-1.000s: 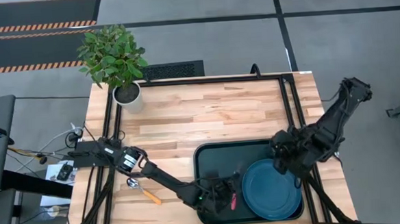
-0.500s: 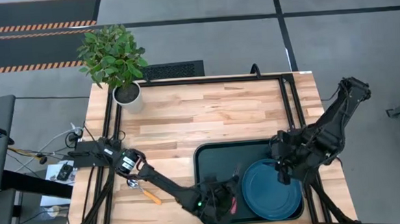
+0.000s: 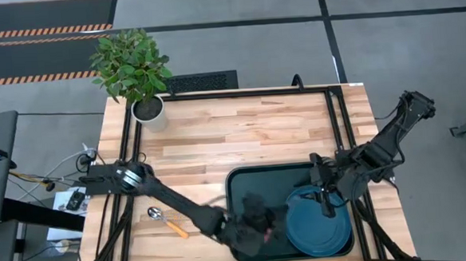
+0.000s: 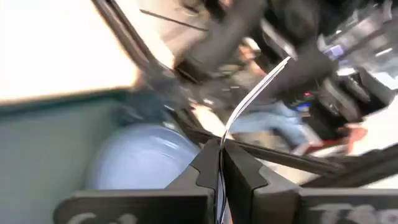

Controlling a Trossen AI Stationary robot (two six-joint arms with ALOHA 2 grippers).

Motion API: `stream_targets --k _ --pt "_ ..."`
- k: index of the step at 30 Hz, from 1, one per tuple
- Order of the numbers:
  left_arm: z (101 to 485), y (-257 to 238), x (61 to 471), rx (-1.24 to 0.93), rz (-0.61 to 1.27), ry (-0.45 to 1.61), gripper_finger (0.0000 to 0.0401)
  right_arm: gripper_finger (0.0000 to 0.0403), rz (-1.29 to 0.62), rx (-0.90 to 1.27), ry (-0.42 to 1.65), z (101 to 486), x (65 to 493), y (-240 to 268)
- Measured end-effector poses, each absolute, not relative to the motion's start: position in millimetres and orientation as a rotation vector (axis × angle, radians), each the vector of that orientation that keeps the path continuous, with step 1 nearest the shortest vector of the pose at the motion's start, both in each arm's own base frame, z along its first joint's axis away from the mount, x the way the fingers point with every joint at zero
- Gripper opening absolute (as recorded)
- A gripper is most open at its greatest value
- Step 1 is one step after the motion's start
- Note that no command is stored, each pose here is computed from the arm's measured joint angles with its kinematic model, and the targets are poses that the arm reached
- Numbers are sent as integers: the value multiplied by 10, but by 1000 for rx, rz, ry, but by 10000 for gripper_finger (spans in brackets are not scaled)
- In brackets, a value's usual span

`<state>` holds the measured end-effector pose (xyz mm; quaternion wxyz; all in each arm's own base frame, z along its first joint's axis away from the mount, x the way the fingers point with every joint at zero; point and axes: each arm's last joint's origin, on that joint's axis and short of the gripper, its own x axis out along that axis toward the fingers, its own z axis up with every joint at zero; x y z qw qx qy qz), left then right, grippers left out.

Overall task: Pick and place plate/cup/fork/spoon on tray
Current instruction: Put the pink fork on the black tray

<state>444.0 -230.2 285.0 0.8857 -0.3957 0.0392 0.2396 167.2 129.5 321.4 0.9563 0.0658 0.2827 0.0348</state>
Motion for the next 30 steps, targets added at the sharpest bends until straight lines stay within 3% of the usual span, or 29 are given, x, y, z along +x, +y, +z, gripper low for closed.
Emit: stream_targets --k 7,13,16,19,23,30 --pt "3099 -2180 3919 -637 729 141 0 179 89 83 504 3272 1700 1311" --pt "2224 -2042 3715 -712 878 320 0 179 53 66 480 3249 1865 1280" --pt "2044 -1903 3630 -791 821 510 0 179 68 76 519 3185 1941 1289" --pt "1963 -1812 3637 -844 600 601 0 179 85 69 556 3113 1993 1339" --pt "2011 -1544 3619 -964 277 434 0 179 80 62 596 3023 2032 1399" --pt "1894 -1256 3339 -1099 178 -141 0 179 48 74 530 3055 1975 1469"
